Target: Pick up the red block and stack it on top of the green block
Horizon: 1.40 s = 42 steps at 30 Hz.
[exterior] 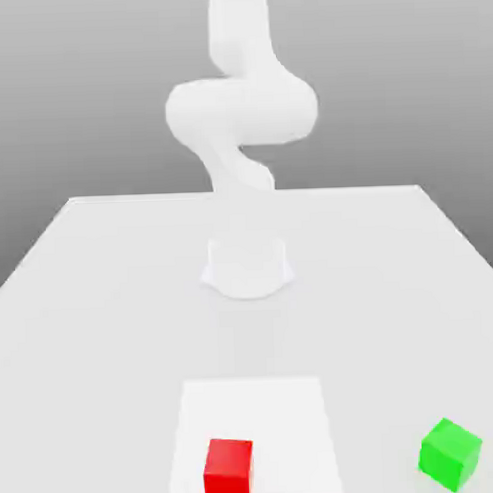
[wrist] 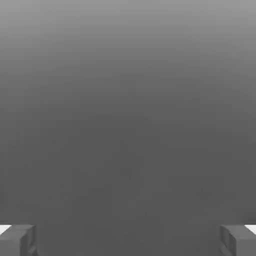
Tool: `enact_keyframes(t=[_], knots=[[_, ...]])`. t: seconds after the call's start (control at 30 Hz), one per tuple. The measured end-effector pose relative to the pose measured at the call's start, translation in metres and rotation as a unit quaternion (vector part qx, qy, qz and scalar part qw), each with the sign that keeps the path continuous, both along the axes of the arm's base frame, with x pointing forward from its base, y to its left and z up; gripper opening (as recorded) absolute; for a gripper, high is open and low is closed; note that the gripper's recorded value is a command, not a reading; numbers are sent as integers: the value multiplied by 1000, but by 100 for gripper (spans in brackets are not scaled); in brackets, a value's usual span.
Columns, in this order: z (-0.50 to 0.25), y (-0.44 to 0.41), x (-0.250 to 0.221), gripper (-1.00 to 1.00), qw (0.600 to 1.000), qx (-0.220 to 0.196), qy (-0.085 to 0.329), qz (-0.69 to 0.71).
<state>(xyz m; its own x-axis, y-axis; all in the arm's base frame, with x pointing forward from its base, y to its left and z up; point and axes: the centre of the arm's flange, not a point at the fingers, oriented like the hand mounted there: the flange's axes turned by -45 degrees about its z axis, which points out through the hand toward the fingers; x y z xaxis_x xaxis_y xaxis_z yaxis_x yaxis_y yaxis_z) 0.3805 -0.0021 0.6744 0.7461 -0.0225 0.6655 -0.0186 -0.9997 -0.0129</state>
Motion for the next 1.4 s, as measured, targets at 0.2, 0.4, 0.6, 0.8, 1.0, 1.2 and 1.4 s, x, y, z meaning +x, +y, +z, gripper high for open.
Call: enact_keyframes(t=[0.2,0.4,0.6,0.8,1.0,1.2,1.4], knots=[[-100,-6,68,0,996,4,88,-10],[-210,-13,108,0,985,9,172,-20],[-324,-20,122,0,966,13,255,-31],[-438,-25,109,0,941,17,337,-41],[-523,-26,103,-100,934,18,355,-43],[-528,-26,102,-100,934,18,355,-43],[-470,-20,103,-100,934,15,356,-33]])
